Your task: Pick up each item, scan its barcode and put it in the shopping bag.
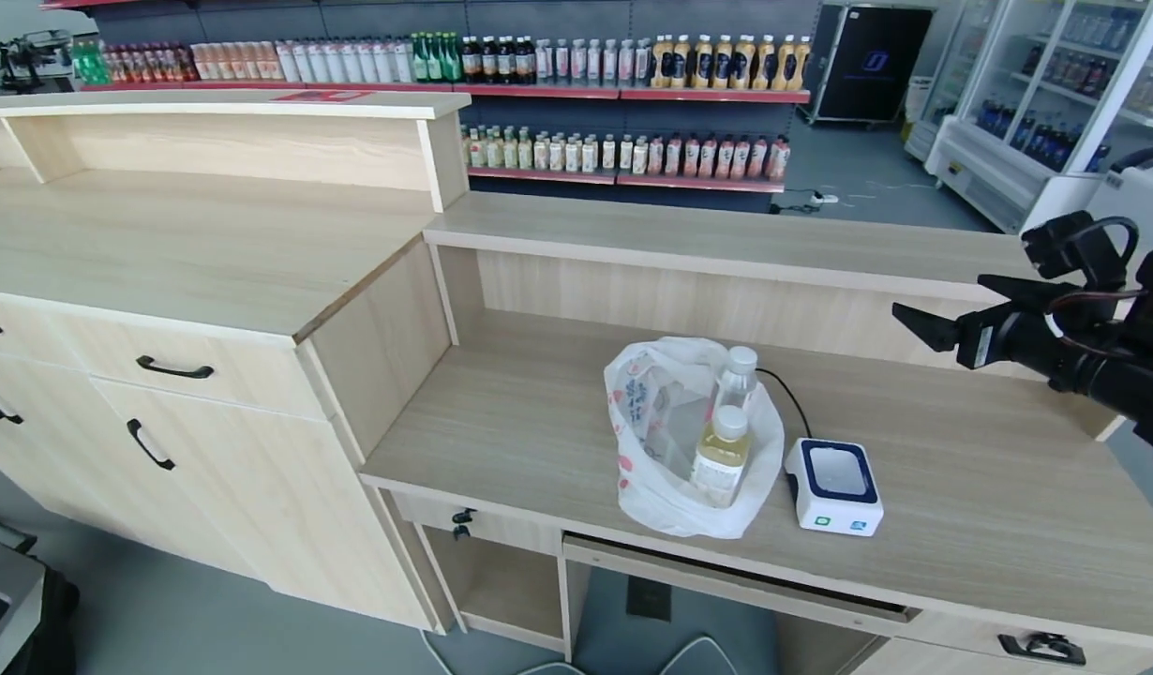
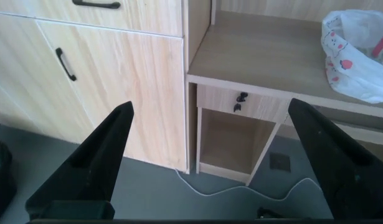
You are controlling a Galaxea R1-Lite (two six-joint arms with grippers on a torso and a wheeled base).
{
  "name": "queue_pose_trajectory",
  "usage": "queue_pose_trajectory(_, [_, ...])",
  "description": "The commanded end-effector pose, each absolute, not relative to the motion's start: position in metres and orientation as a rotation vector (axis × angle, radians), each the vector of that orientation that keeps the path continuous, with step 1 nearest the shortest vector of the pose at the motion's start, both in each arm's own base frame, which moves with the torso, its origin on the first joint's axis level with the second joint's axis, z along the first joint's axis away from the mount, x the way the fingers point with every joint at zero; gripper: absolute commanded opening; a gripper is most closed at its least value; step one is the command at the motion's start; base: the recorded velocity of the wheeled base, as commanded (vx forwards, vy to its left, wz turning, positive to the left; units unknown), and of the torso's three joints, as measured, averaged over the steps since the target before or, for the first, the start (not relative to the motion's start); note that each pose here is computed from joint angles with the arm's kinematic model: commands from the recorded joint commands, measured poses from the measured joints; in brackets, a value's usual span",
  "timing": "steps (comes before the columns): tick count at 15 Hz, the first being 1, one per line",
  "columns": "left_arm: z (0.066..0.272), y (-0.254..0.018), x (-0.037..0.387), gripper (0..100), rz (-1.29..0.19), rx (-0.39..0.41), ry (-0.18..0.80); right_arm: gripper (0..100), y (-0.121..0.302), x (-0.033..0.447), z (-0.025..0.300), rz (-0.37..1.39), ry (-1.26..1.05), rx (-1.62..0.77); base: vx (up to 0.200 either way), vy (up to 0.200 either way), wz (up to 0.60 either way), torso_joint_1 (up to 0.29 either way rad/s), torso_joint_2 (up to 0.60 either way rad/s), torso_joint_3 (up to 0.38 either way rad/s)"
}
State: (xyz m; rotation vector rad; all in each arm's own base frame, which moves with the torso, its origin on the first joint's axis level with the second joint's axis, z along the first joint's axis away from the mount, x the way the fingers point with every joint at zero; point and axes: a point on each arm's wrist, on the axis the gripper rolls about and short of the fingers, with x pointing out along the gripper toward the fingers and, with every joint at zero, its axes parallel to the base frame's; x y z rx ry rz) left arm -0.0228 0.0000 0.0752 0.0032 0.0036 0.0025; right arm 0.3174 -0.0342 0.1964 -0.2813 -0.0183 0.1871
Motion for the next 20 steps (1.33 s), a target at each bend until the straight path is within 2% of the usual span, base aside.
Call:
queue_pose_trajectory(1, [0.075,0.000,-0.023,100,0.003,0.003,0.003,100,-0.042,0.290,0.227,0.105,-0.047,-0.271,0.000,0.000,-0.60,0.002,0.00,0.007])
queue_pose_trajectory(3, [0.075,0.000,-0.023,100,0.003,0.003,0.003,100,-0.043,0.280,0.233,0.083,-0.033,-0.246,0.000,0.000,-0.60,0.000,0.00,0.002])
queue_pose_trajectory(4, [0.075,0.000,-0.023,100,0.003,0.003,0.003,100,-0.043,0.274,0.235,0.002,-0.012,-0.206,0.000,0.000,-0.60,-0.002,0.00,0.002])
queue_pose_trajectory(7, [0.075,0.000,-0.023,100,0.003,0.003,0.003,100,-0.039,0.242,0.215,-0.035,0.008,-0.090,0.000,0.000,0.00,0.000,0.00,0.000])
queue_pose_trajectory(10, [0.075,0.000,-0.023,100,0.003,0.003,0.003,100,-0.030,0.187,0.186,-0.217,0.086,-0.050,0.000,0.000,0.00,0.000,0.00,0.000])
queue_pose_trajectory(13, [0.075,0.000,-0.023,100,0.003,0.003,0.003,100,-0.017,0.132,0.169,-0.203,0.072,-0.038,0.000,0.000,0.00,0.000,0.00,0.000])
queue_pose_trajectory(16, [0.075,0.000,-0.023,100,0.003,0.003,0.003,100,-0.007,0.060,0.137,-0.182,0.049,-0.037,0.000,0.000,0.00,0.000,0.00,0.000])
queue_pose_trajectory(20, [0.075,0.000,-0.023,100,0.003,0.003,0.003,100,-0.002,0.007,0.107,-0.141,0.040,-0.021,0.000,0.000,0.00,0.000,0.00,0.000])
